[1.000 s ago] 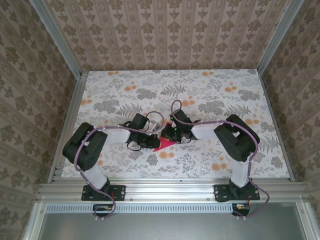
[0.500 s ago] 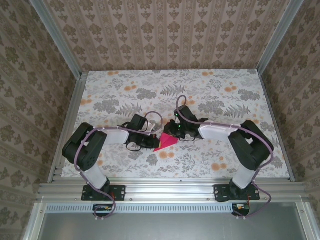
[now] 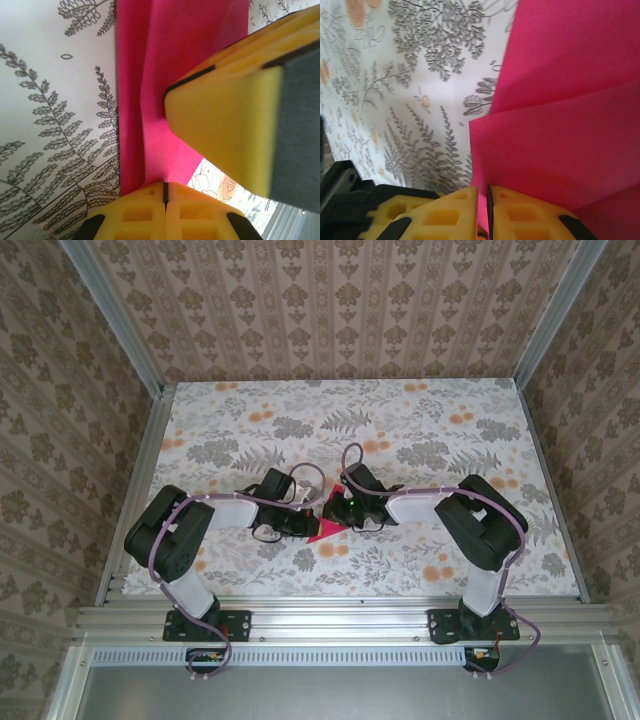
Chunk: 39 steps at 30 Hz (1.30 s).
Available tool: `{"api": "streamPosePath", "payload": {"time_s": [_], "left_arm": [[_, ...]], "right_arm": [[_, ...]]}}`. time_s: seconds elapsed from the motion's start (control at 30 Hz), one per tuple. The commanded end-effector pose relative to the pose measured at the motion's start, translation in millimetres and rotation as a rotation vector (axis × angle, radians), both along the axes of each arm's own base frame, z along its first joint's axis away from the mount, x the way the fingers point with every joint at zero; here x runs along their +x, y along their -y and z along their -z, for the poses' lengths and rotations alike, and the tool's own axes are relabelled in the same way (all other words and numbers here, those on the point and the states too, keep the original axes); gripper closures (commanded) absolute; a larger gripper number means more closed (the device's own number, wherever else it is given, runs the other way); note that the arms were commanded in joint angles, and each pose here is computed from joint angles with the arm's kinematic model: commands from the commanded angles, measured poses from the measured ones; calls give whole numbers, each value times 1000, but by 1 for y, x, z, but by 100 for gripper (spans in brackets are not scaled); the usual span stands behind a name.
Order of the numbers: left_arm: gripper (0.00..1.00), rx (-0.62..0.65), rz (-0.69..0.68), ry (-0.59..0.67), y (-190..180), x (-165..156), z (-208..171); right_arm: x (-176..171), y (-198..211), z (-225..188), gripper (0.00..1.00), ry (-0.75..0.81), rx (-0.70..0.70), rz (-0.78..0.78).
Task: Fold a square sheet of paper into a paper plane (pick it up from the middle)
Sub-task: Fourth fold the wing at the center of the table.
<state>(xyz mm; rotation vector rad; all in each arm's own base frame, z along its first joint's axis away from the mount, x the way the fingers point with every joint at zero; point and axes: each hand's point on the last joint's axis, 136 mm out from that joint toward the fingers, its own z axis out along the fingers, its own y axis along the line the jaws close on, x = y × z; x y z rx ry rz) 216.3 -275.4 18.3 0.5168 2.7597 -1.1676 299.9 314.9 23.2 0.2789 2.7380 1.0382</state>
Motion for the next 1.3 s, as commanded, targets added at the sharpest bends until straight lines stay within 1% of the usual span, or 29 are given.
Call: {"api": "streamPosePath", "payload": {"time_s": [0.0,0.17,0.3,0.4,0.73,1.07,1.27], "left_arm": [[96,141,-35,-61,-26,-10,31],[100,173,-35,-87,-31,-15,40],[100,190,-34,-109,-35,-20,48],[100,203,-33,-119,-38,-23,51],[100,212,-27,-136,-41,-27,56],[100,219,-21,-147,-43,-29,58],[100,225,-14,-150,-44,-31,57]], "right_arm": [[2,11,13,85,-24,-29,27],[8,25,20,85,-43,-23,49],[15,31,17,84,-45,-5,65],[20,38,18,84,-51,-20,79],[36,63,31,84,-79,-24,141],[57,76,18,83,-58,11,179],[69,94,22,83,-72,0,207]]}}
